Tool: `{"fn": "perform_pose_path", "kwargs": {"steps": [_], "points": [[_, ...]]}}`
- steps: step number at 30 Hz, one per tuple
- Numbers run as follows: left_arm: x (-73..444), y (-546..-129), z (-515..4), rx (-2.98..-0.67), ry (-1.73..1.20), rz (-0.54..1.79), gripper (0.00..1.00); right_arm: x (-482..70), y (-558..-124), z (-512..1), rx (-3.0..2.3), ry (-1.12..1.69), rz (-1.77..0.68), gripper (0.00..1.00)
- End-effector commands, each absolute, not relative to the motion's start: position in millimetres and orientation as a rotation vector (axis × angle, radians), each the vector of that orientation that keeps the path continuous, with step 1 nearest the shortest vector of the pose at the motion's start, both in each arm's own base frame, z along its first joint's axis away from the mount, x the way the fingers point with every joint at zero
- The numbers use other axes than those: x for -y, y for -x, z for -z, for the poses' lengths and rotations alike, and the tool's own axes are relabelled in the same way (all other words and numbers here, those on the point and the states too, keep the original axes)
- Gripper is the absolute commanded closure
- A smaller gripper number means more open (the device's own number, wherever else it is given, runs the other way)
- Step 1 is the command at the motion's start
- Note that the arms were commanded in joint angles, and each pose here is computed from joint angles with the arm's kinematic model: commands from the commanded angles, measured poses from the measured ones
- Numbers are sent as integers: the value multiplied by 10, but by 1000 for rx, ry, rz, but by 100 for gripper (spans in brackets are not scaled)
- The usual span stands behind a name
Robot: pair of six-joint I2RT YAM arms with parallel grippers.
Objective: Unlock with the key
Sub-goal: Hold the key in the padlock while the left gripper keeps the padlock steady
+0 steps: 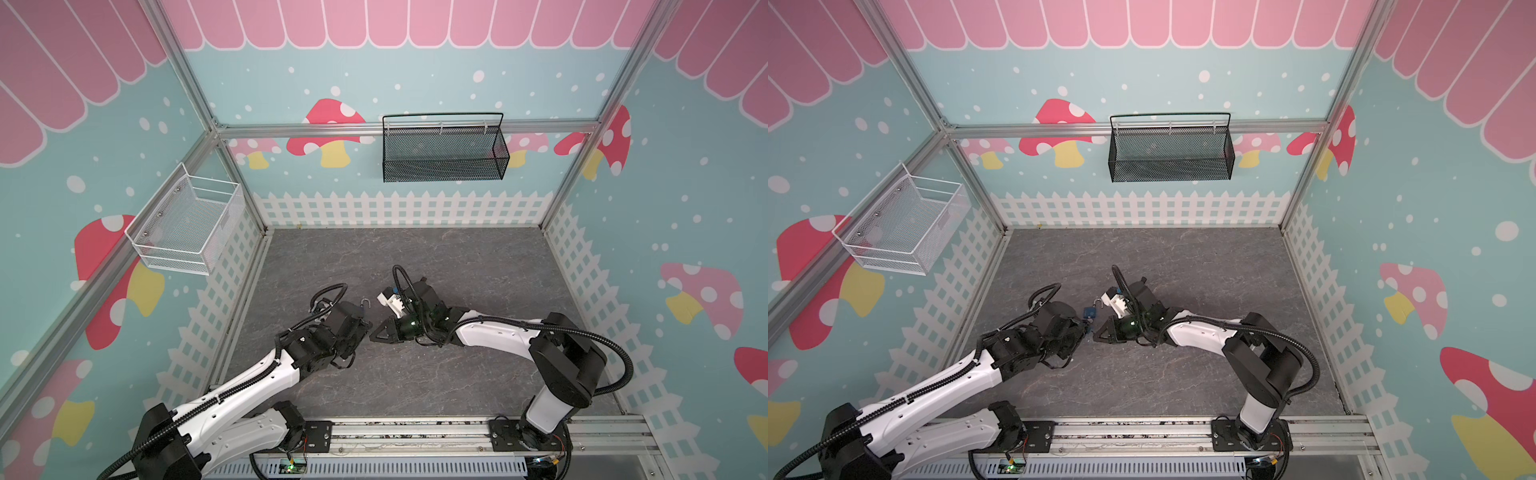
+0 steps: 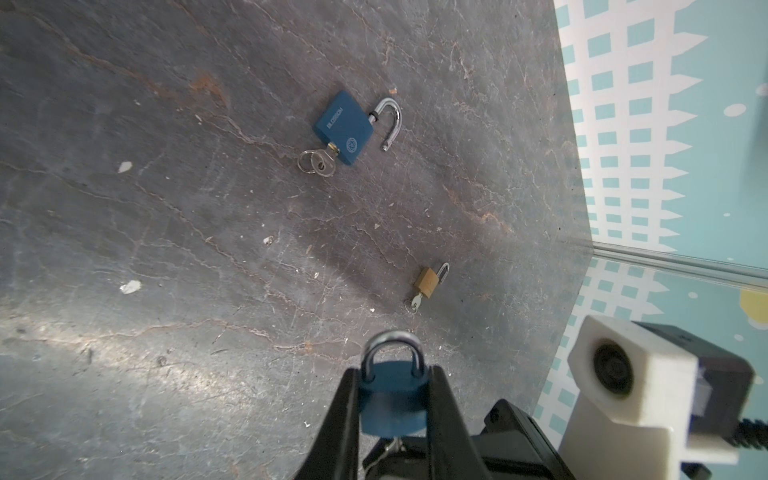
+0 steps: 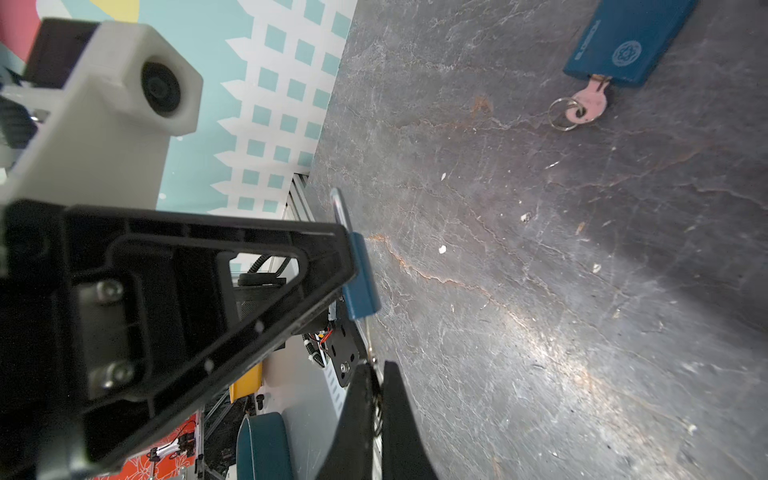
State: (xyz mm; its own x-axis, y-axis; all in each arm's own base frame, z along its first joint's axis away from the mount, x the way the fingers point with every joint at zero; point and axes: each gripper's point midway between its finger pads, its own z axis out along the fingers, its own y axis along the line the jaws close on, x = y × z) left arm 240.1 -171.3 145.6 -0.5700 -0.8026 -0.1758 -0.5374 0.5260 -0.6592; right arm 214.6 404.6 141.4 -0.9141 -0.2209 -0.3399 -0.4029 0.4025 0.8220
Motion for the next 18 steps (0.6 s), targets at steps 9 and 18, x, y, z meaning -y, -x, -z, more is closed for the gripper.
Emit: {"fn": "perform_pose_path", "kwargs": {"steps": [9,18], "points": [[1718,-2241,-1342,-2420,1034,699,100,-4121,-2211,-1911,-2292,600,-1632,100],[1670,-2283,-1326,-2392,1060,668,100,-4064,-2227,-1731,-2379,541,-1573,100]]}}
